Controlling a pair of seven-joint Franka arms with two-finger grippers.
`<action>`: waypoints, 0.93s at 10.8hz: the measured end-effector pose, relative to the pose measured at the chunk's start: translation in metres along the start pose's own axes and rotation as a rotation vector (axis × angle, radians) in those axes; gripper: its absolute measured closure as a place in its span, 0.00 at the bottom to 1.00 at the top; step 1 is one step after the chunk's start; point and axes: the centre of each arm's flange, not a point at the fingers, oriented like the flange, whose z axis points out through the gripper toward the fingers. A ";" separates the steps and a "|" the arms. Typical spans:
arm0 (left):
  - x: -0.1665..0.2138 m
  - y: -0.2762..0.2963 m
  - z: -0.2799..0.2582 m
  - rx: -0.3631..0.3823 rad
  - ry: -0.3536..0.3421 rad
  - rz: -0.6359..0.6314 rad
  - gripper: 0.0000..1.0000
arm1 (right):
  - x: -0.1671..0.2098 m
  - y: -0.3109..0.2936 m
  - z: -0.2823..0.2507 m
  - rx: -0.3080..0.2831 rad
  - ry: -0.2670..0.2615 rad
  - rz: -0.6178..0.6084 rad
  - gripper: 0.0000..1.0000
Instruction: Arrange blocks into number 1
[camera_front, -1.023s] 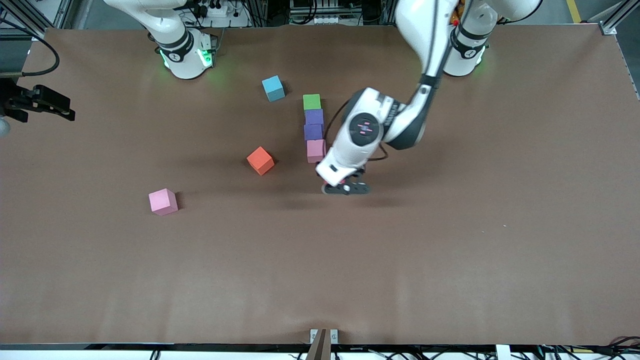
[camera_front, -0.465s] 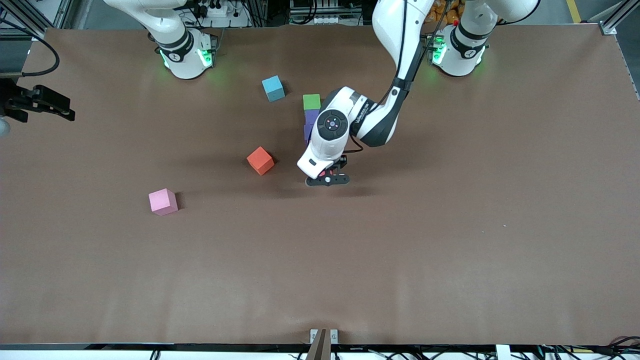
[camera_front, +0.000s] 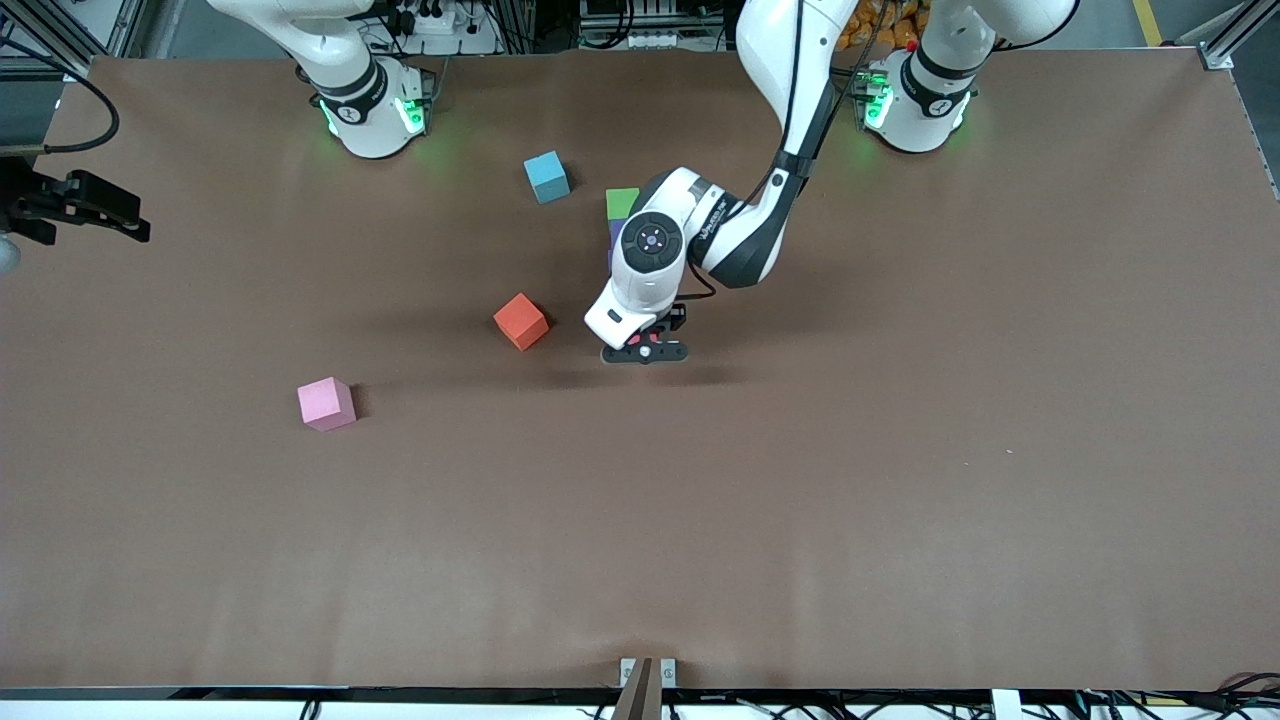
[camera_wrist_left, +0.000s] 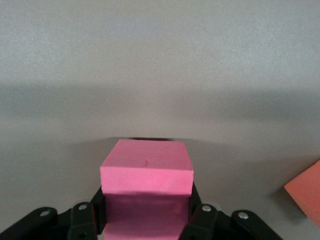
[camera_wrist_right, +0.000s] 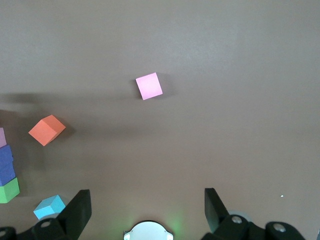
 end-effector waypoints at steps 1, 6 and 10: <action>-0.002 0.001 0.003 0.005 -0.002 0.002 0.38 | 0.000 0.000 0.000 0.000 -0.001 0.000 0.00; -0.002 -0.001 0.014 0.021 -0.006 0.004 0.38 | 0.001 0.000 0.004 0.000 -0.008 0.000 0.00; 0.035 -0.006 -0.048 -0.024 0.096 -0.027 0.00 | 0.001 0.000 0.005 0.000 -0.012 -0.001 0.00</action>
